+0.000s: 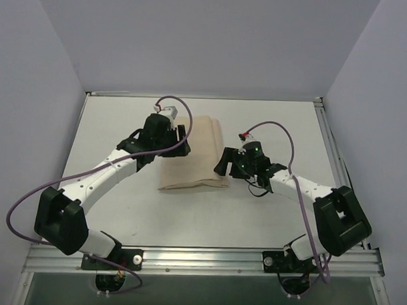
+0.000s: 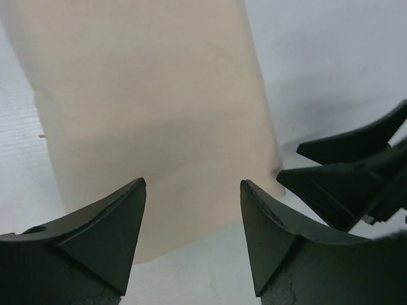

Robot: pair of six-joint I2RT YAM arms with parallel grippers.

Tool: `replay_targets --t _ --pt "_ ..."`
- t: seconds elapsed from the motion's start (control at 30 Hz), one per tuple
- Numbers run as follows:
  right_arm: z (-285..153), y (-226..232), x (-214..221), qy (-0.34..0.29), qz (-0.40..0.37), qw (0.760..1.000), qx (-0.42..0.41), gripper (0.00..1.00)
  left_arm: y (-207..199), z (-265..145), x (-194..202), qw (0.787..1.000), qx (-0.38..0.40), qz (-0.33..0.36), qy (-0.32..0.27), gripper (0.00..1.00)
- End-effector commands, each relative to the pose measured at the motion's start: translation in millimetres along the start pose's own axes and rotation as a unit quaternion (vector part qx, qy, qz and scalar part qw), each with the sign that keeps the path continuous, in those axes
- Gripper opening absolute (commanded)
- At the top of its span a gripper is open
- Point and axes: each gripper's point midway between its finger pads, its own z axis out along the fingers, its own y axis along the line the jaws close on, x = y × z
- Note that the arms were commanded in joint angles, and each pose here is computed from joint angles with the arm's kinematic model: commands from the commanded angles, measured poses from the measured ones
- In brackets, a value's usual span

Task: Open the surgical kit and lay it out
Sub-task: Move the surgical kit at the center of the board, then open the surgical kit at the center of the board.

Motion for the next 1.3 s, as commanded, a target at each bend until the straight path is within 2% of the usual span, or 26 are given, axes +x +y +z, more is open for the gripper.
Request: replay_targets --t 0.0,0.2,0.37,0.47,0.5,0.57,0.6,0.7,0.73,0.77,0.87,1.1,1.27 --pt "9 19 -2 0.017 -0.013 0.998 -0.057 0.72 -12 2 11 1.000 0.020 0.024 -0.002 0.70" --pt "18 22 2 0.017 0.000 0.997 -0.078 0.59 -21 2 29 0.999 0.006 0.030 -0.009 0.63" --pt "19 26 3 0.018 0.003 0.996 -0.090 0.46 -24 -3 30 0.999 -0.008 0.040 -0.025 0.61" --pt "20 30 5 0.022 0.005 0.995 -0.102 0.35 -27 -4 32 0.999 -0.006 0.045 -0.022 0.61" --pt "19 33 2 0.019 0.005 0.994 -0.108 0.25 -28 -4 33 0.999 -0.006 0.047 -0.021 0.61" --pt "16 44 -2 0.015 0.008 0.991 -0.132 0.14 -32 -4 38 0.998 0.000 0.053 -0.023 0.63" --pt "14 48 -5 0.014 0.009 0.990 -0.141 0.00 -32 -4 40 0.998 0.000 0.055 -0.024 0.67" --pt "7 63 -19 -0.002 0.023 0.986 -0.163 0.00 -38 -6 48 0.996 0.017 0.072 -0.041 0.72" --pt "3 70 -25 -0.012 0.027 0.984 -0.174 0.00 -47 -9 43 0.995 0.034 0.073 -0.063 0.76" --pt "-3 78 -31 -0.016 0.045 0.981 -0.186 0.00 -49 -8 56 0.994 0.038 0.084 -0.059 0.81" --pt "-13 96 -44 -0.028 0.073 0.973 -0.217 0.00 -57 -4 59 0.992 0.036 0.100 -0.073 0.84" --pt "-30 124 -63 -0.038 0.170 0.949 -0.262 0.00 -74 3 58 0.981 0.014 0.158 -0.110 0.88" --pt "-33 135 -68 -0.039 0.182 0.944 -0.271 0.00 -83 7 53 0.978 0.007 0.165 -0.125 0.88"
